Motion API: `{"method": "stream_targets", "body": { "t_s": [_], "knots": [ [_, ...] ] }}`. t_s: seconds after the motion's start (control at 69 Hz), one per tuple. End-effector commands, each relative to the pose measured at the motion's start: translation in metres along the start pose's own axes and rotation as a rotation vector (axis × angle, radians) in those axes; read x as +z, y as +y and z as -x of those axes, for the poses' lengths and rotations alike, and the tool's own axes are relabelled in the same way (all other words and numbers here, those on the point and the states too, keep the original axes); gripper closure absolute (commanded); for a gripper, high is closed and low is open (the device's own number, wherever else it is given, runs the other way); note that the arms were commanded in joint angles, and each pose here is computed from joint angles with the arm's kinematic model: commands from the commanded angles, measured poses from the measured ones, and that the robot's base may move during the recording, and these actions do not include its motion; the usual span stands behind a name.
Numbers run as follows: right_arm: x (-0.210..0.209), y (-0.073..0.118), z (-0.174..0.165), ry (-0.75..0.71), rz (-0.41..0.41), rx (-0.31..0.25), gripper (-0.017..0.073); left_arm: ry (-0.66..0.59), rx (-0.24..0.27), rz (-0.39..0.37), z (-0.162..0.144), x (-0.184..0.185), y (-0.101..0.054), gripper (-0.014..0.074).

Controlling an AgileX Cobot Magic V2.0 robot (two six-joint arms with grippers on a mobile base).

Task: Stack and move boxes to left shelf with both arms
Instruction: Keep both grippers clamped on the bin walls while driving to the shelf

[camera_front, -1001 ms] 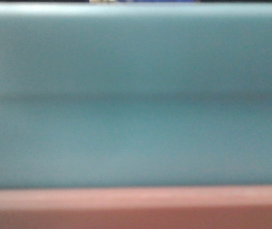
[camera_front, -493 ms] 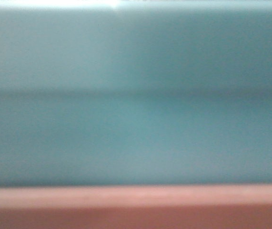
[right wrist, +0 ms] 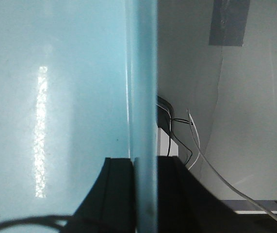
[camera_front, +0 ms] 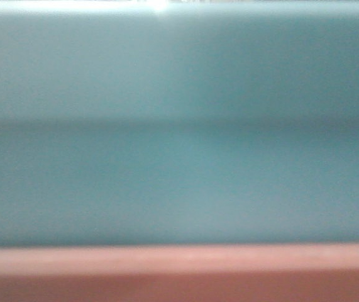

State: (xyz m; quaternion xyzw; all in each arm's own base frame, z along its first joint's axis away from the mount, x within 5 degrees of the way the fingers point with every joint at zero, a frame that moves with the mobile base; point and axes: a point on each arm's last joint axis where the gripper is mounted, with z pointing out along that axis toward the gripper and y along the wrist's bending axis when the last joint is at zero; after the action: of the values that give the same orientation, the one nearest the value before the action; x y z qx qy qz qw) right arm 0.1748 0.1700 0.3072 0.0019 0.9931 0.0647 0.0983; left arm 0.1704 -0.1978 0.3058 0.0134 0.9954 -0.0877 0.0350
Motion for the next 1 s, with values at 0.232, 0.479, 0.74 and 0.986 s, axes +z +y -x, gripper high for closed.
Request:
{"method": "stream_targets", "body": {
  "t_s": [0.232,0.479,0.74,0.986],
  "knots": [
    [-0.0156,-0.0006,0.0020,-0.060,0.039,-0.004,0.0504,0.037,-0.005,-0.033,-0.0111,-0.0217,0.0005,0.0598],
    [-0.0156,-0.0006,0.0020,-0.060,0.039,-0.004,0.0504,0.037,-0.005,-0.033,-0.0111,-0.0217,0.0005,0.0598],
    [-0.0156,-0.0006,0.0020,-0.060,0.039,-0.004,0.0504,0.037,-0.005,-0.033,-0.0111,-0.0217,0.0005,0.0598],
    [-0.0156,-0.0006,0.0020,-0.060,0.039,-0.004,0.0504,0.037,-0.005,-0.033,-0.0111,-0.0217,0.0005,0.0598]
  ]
}}
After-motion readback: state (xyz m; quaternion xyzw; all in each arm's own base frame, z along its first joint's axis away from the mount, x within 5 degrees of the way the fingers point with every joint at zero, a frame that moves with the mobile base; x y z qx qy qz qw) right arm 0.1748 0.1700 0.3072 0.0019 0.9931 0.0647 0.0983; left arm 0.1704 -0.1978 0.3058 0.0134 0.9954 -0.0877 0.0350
